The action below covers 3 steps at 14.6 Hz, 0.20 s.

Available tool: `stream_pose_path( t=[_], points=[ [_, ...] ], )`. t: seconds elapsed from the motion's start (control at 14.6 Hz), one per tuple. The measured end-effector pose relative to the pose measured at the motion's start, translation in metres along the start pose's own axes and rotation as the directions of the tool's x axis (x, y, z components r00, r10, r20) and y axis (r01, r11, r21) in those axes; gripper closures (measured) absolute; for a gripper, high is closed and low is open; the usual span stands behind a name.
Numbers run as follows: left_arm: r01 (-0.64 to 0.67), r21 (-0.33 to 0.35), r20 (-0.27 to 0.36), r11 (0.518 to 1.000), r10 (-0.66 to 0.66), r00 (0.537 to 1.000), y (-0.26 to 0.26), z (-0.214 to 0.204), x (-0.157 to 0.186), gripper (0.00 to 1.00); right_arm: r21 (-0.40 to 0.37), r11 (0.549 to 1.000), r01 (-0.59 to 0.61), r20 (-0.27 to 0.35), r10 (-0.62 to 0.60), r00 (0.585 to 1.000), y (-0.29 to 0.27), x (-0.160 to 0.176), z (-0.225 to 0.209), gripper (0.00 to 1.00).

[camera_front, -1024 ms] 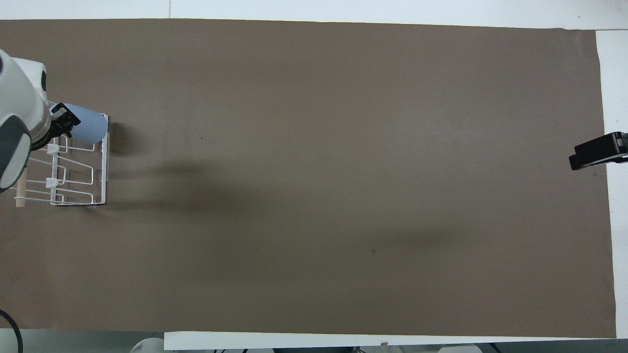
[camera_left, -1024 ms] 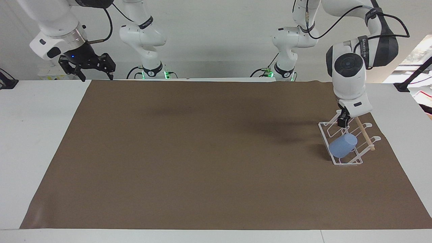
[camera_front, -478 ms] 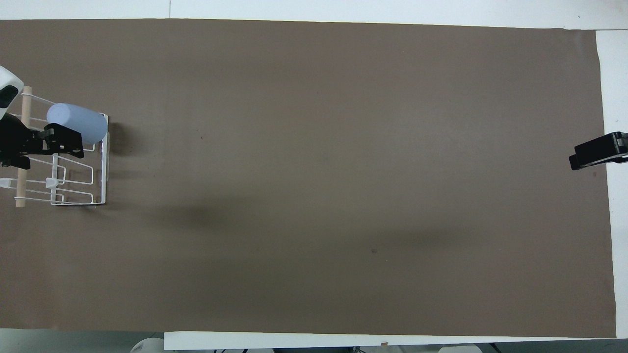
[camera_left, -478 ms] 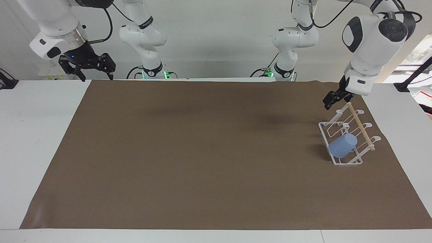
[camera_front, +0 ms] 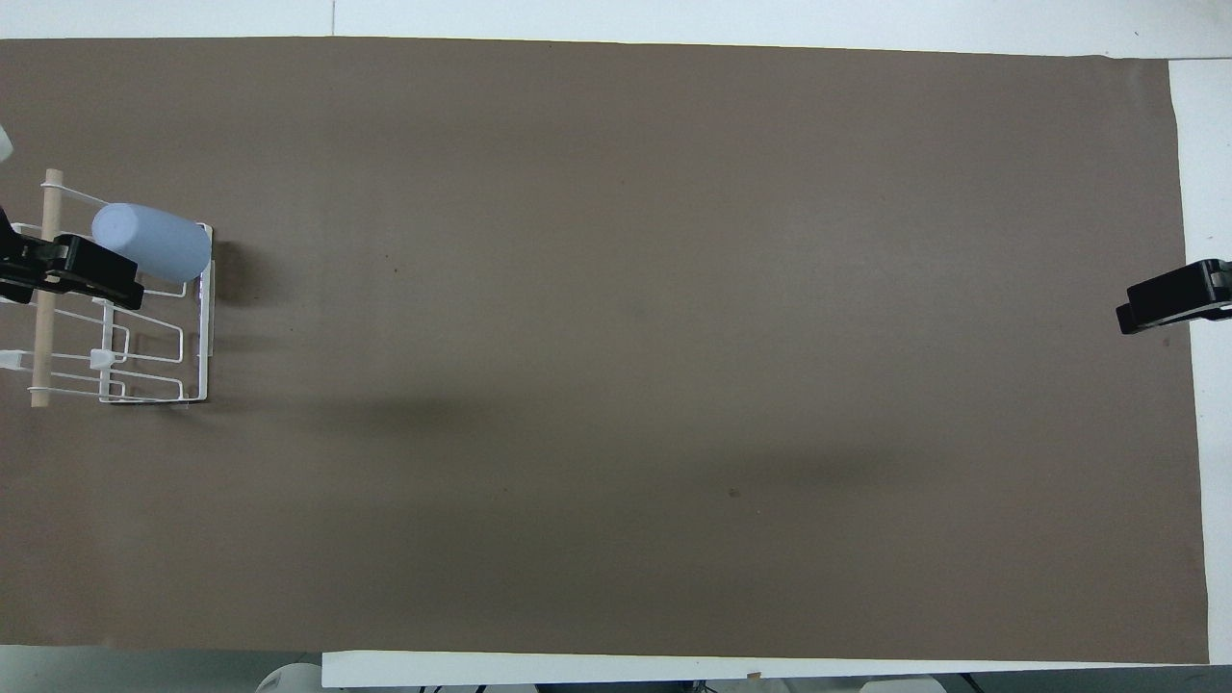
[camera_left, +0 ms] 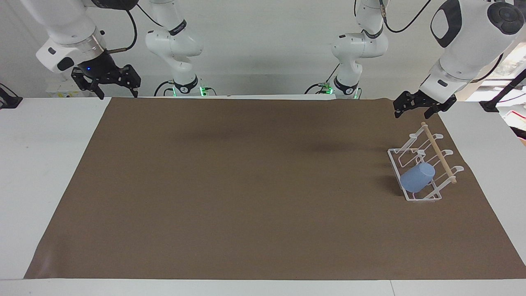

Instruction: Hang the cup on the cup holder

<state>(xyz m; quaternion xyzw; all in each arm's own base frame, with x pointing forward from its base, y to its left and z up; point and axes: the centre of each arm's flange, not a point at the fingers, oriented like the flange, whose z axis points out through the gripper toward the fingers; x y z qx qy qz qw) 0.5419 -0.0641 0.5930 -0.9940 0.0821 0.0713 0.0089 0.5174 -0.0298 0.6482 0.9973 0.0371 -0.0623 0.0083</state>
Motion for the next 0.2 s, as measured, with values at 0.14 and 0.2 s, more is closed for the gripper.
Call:
stream_pose_path(
  t=[0.14, 0.2],
  points=[
    [-0.008, 0.0, 0.006, 1.0, 0.008, 1.0, 0.0029, 0.0033, 0.0048, 0.0, 0.0, 1.0, 0.0, 0.0, 0.0, 1.0, 0.0, 0.0, 0.0, 0.0],
    [-0.011, -0.001, 0.009, 1.0, 0.011, 1.0, 0.0036, 0.0047, 0.0058, 0.0, 0.0, 1.0, 0.0, 0.0, 0.0, 1.0, 0.0, 0.0, 0.0, 0.0]
  ],
)
